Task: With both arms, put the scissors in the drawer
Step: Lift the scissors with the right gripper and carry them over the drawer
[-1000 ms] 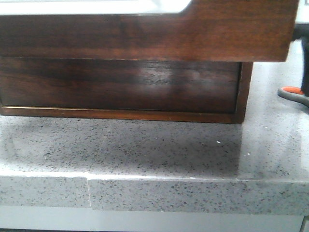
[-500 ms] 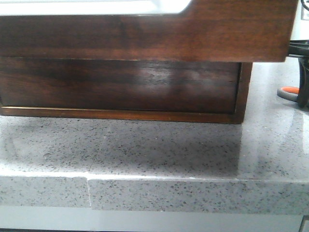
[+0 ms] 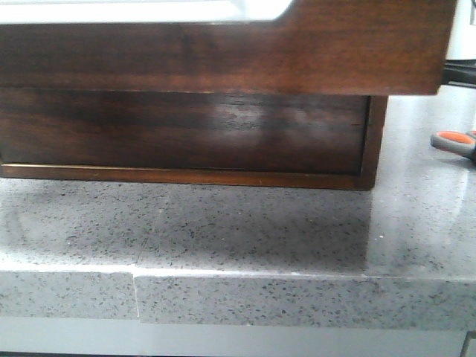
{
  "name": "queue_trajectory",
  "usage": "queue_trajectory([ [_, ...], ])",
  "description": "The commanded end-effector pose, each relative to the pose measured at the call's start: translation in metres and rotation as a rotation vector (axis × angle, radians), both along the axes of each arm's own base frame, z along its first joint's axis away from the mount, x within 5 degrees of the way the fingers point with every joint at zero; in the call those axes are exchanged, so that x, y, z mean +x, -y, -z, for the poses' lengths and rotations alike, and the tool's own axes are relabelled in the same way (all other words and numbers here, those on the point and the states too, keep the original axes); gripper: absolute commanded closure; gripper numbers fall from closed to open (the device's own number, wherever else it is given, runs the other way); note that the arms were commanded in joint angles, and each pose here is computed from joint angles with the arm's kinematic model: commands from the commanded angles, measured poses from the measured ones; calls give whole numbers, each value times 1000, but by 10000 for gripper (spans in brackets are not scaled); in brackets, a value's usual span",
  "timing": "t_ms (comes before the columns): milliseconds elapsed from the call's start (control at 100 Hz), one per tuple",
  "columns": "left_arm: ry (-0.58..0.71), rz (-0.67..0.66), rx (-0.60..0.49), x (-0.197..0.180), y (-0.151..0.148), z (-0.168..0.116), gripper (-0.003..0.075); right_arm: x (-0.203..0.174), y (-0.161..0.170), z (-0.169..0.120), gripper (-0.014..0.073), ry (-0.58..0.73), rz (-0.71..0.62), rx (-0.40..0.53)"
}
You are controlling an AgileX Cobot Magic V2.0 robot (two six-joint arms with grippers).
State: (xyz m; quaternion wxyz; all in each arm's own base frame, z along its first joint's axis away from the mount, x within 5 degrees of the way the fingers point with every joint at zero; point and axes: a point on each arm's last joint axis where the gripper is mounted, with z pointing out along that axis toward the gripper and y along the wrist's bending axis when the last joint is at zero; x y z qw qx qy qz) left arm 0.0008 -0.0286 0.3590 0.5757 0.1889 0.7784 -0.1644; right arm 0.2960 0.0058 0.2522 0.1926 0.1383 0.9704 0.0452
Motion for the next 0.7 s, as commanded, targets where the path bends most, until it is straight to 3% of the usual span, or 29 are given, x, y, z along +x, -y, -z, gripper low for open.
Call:
queue_trajectory([
  [0,69,-3,-50,1,0,-15,740,-14,0,-47,662,175,-21,-5],
  [160,78,-6,-52,1,0,-15,740,-47,-3,-123,662,451,-92,-42],
  [380,114,-18,-69,2,-1,-19,740,-100,-31,-224,662,830,-325,-101],
  [540,124,-22,-73,3,-1,-20,740,-123,-53,-264,660,988,-469,-69],
  [690,122,-21,-73,3,-1,-20,740,-133,-78,-281,660,1103,-639,-59],
])
